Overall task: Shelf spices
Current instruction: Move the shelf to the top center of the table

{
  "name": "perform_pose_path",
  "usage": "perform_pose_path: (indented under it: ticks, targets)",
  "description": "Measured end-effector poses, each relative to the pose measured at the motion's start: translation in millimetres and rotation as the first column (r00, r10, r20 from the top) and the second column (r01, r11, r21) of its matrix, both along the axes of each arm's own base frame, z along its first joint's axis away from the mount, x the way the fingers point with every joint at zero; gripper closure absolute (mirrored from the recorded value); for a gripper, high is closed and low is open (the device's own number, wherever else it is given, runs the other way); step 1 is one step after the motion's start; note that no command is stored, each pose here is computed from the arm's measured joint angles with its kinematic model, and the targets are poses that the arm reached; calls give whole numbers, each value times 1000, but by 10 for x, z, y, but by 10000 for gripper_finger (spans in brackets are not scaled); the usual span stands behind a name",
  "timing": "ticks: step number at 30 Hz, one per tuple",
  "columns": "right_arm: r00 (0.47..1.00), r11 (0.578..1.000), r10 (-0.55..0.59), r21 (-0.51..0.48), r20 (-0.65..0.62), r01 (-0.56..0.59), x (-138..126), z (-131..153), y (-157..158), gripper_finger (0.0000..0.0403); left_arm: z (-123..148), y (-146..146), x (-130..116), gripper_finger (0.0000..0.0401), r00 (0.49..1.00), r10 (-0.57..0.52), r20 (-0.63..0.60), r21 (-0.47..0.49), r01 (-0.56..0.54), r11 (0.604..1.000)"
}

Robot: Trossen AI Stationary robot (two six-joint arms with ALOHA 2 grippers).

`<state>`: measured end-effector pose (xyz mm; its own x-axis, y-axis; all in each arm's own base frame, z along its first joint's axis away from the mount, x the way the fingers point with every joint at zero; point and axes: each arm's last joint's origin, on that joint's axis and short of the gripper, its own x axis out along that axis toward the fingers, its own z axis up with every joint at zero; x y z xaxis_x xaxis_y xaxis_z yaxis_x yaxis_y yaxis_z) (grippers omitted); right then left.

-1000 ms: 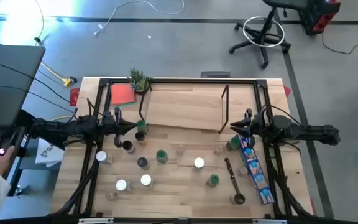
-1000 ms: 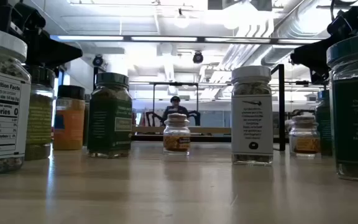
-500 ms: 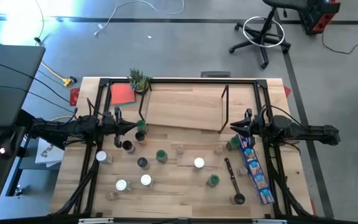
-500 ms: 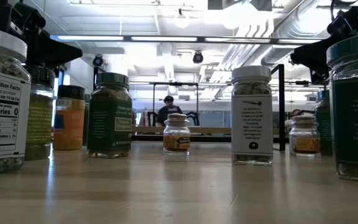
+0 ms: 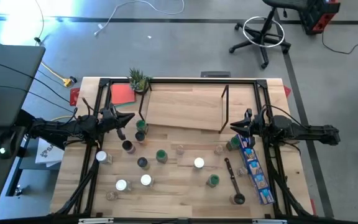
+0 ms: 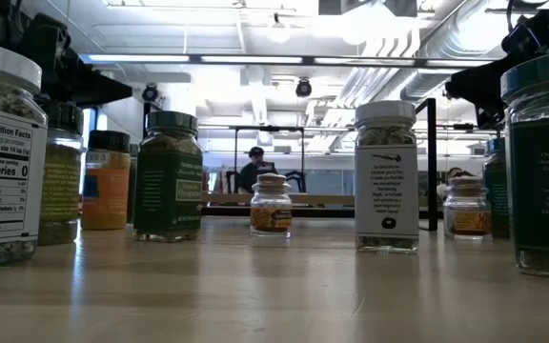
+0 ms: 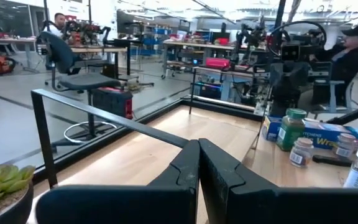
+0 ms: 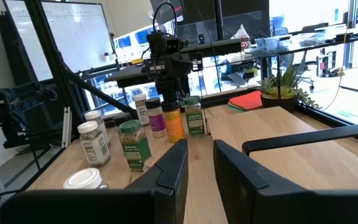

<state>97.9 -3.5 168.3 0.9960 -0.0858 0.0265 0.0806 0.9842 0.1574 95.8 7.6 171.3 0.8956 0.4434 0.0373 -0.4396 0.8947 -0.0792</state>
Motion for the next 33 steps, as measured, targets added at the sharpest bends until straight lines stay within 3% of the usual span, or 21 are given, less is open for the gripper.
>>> perform_pose_path:
  ticks: [11, 14, 16, 17, 20, 21, 22, 24, 27, 30, 33]
  targets:
    - [1000, 1000, 0, 0, 0, 0, 0, 1, 0, 332, 12, 1, -1, 398, 1000, 4, 6, 13, -4, 1000]
    - [1000, 1000, 0, 0, 0, 0, 0, 1, 0, 332, 114, -11, -6, 398, 988, -46, 148, -52, 54, 997]
    - [1000, 1000, -1, 0, 0, 1, 0, 0, 0, 332, 247, -27, -31, 398, 929, -106, 353, -161, 172, 972]
    - [1000, 1000, -1, 0, 0, 1, 0, 1, 0, 332, 327, -32, -58, 398, 873, -123, 471, -214, 248, 945]
    - [999, 999, -28, 21, 16, 28, -1, 14, -8, 332, 488, -2, -155, 398, 702, 5, 712, -359, 357, 862]
    - [997, 995, -55, 85, 49, 51, -3, 41, -16, 332, 517, 3, -177, 398, 671, 26, 741, -365, 371, 854]
    - [991, 980, -94, 183, 93, 76, -9, 76, -28, 332, 556, -1, -187, 398, 669, 5, 743, -342, 374, 862]
    - [967, 902, -195, 418, 166, 110, -23, 127, -57, 332, 679, -22, -182, 398, 715, -82, 694, -282, 376, 883]
    - [917, 758, -336, 640, 213, 129, -43, 157, -96, 332, 847, -34, -97, 400, 846, -100, 524, -350, 321, 880]
    - [905, 755, -357, 642, 233, 132, -51, 182, -101, 332, 1050, -43, 30, 400, 940, -101, 327, -413, 238, 879]
    - [896, 752, -366, 647, 251, 125, -65, 238, -104, 332, 1257, -74, 200, 400, 972, -170, 164, -415, 224, 882]
